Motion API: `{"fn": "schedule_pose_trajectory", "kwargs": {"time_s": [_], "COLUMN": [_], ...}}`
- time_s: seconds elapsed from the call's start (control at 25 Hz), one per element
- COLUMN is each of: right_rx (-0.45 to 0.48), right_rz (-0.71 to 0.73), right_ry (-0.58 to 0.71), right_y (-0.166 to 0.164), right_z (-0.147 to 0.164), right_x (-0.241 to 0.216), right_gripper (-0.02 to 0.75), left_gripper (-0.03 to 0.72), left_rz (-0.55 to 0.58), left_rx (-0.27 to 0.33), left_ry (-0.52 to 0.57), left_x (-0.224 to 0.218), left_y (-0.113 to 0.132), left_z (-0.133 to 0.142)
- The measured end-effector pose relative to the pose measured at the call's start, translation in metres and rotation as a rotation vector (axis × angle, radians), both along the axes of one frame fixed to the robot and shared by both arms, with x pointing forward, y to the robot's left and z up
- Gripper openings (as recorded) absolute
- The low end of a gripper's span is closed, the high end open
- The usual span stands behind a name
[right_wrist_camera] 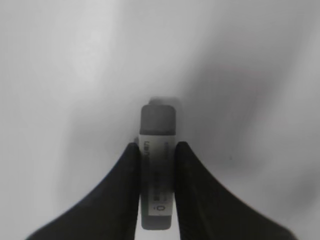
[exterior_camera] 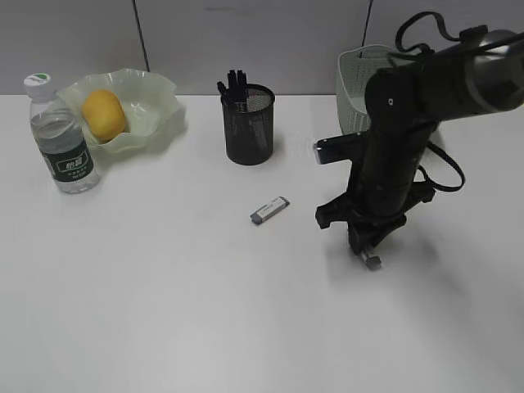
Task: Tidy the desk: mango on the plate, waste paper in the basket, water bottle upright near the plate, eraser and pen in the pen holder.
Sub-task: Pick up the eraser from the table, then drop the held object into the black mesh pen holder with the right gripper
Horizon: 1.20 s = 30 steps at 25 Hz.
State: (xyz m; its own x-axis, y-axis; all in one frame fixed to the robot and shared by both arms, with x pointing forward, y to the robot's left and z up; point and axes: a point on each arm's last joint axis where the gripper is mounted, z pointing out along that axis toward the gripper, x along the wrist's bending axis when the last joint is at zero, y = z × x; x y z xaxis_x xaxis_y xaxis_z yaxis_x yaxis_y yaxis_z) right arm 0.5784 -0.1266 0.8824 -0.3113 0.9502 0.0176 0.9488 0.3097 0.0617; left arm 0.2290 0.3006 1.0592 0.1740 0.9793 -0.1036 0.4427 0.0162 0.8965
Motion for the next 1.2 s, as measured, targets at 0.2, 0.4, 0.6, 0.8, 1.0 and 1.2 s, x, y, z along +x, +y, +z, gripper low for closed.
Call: {"fn": "schedule_pose_trajectory", "kwargs": {"time_s": [0.2,0.4,0.6,0.8,1.0,1.2], "right_rx": [0.050,0.205,0.361,0.465,0.510,0.500], "right_rz": [0.012,0.001,-0.044,-0.080,-0.049,-0.017], "right_ry": [-0.112,-0.387,-0.593,-0.751,-0.830,-0.838], "right_y": [0.009,0.024,0.036,0.043,0.064,0.077], "right_z": [0.030,0.089,0.121,0.132,0.125,0.095], "right_x": [0.019,0.046,0.065,0.076,0.084,0.089], "right_gripper": [0.174,0.173,0.173,0.174,0.173,0.173], "left_gripper": [0.442,0.442,0.442,0.442,0.442,0.442], "left_rz": [0.000,0.000,0.000,0.000,0.000,0.000], "left_rx": [0.000,0.000,0.000,0.000,0.000,0.000], "left_ry": [0.000,0.000,0.000,0.000,0.000,0.000], "left_x": [0.000,0.000,0.000,0.000,0.000,0.000], "left_y": [0.000,0.000,0.000,0.000,0.000,0.000], "left_z": [0.000,0.000,0.000,0.000,0.000,0.000]}}
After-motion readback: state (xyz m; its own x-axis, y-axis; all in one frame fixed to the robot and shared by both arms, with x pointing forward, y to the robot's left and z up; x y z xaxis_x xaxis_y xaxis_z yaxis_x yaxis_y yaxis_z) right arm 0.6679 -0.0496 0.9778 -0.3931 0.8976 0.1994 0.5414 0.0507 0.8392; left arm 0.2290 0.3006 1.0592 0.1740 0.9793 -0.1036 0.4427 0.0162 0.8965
